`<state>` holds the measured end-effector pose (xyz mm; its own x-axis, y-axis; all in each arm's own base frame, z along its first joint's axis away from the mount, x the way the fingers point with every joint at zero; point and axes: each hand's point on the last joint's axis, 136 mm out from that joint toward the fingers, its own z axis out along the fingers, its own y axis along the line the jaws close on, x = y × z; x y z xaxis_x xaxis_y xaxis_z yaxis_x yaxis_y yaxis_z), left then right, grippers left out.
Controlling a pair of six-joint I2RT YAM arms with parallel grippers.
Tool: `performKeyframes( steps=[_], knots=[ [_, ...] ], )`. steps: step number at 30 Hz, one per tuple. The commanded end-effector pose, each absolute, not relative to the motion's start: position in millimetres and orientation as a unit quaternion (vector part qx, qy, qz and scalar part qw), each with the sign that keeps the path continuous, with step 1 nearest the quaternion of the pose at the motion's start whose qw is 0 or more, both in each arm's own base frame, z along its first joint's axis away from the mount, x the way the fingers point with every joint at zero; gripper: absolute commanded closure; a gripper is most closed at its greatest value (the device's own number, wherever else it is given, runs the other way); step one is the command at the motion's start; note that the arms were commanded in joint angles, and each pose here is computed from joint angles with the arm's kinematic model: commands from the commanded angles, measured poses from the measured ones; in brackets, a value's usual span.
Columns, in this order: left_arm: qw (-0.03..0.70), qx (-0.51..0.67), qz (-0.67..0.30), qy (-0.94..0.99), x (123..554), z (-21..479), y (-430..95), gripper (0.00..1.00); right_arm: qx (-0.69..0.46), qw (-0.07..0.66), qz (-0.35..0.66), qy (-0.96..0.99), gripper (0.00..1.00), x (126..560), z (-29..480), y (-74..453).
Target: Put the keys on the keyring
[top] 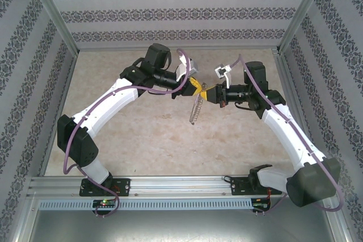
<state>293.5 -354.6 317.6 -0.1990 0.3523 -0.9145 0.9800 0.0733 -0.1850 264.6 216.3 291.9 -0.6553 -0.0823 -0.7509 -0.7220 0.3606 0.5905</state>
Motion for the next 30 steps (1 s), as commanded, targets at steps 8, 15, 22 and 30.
performKeyframes(
  steps=[8, 15, 22, 30],
  knots=[
    [0.370, 0.553, -0.454, 0.593, 269.0, 333.4, -366.6, 1.00, -0.252, 0.385, 0.469, 0.754, 1.00, 255.3, 301.6, 193.4],
    [0.383, 0.562, -0.441, 0.586, 272.5, 337.5, -367.5, 1.00, -0.251, 0.392, 0.464, 0.754, 1.00, 249.9, 299.2, 184.6],
    [0.386, 0.574, -0.442, 0.571, 271.0, 345.5, -368.7, 1.00, -0.259, 0.399, 0.462, 0.748, 1.00, 251.9, 306.8, 182.0],
    [0.377, 0.582, -0.444, 0.568, 273.6, 342.4, -372.4, 1.00, -0.277, 0.398, 0.470, 0.737, 1.00, 259.7, 314.8, 186.9]
  ],
)
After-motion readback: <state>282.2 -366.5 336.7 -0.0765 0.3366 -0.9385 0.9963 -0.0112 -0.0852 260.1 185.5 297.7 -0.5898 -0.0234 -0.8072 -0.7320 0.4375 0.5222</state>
